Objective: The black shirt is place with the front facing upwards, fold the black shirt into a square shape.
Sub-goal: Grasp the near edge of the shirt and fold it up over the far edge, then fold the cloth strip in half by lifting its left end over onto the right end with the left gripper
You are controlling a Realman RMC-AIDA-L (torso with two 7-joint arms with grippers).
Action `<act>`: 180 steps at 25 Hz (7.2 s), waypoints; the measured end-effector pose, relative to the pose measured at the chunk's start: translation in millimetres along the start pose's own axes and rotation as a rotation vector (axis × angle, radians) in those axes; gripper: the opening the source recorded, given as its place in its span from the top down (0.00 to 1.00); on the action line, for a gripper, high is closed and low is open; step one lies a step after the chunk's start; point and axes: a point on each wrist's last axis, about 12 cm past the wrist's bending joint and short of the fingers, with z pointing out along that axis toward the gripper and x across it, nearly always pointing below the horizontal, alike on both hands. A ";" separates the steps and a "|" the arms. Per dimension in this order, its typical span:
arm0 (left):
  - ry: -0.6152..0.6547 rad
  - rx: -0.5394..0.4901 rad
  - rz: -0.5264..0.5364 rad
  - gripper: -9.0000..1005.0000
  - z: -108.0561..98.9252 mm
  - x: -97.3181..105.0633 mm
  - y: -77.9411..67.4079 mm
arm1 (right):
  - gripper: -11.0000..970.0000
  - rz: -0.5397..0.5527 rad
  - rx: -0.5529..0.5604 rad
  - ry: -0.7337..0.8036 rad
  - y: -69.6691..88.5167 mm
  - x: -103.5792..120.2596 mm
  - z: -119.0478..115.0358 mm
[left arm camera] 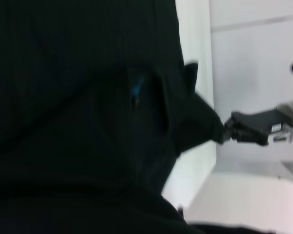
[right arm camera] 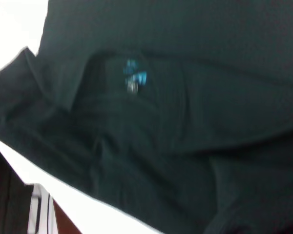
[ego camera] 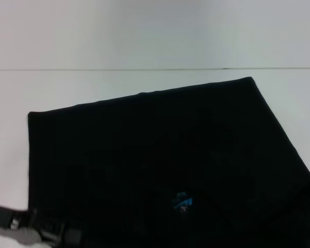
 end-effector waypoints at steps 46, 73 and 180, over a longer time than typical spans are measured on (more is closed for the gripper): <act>-1.016 -0.427 -0.002 0.95 17.8 -131.2 25.9 | 0.97 0.026 0.586 -0.880 6.4 -183.1 78.6; -0.857 -0.064 -0.086 0.24 -49.2 -36.5 38.7 | 0.27 -0.528 0.172 -0.839 3.4 -66.5 81.3; -0.545 0.072 0.178 0.95 79.0 -171.2 -105.2 | 0.04 -0.456 0.185 -0.915 -20.2 42.5 99.2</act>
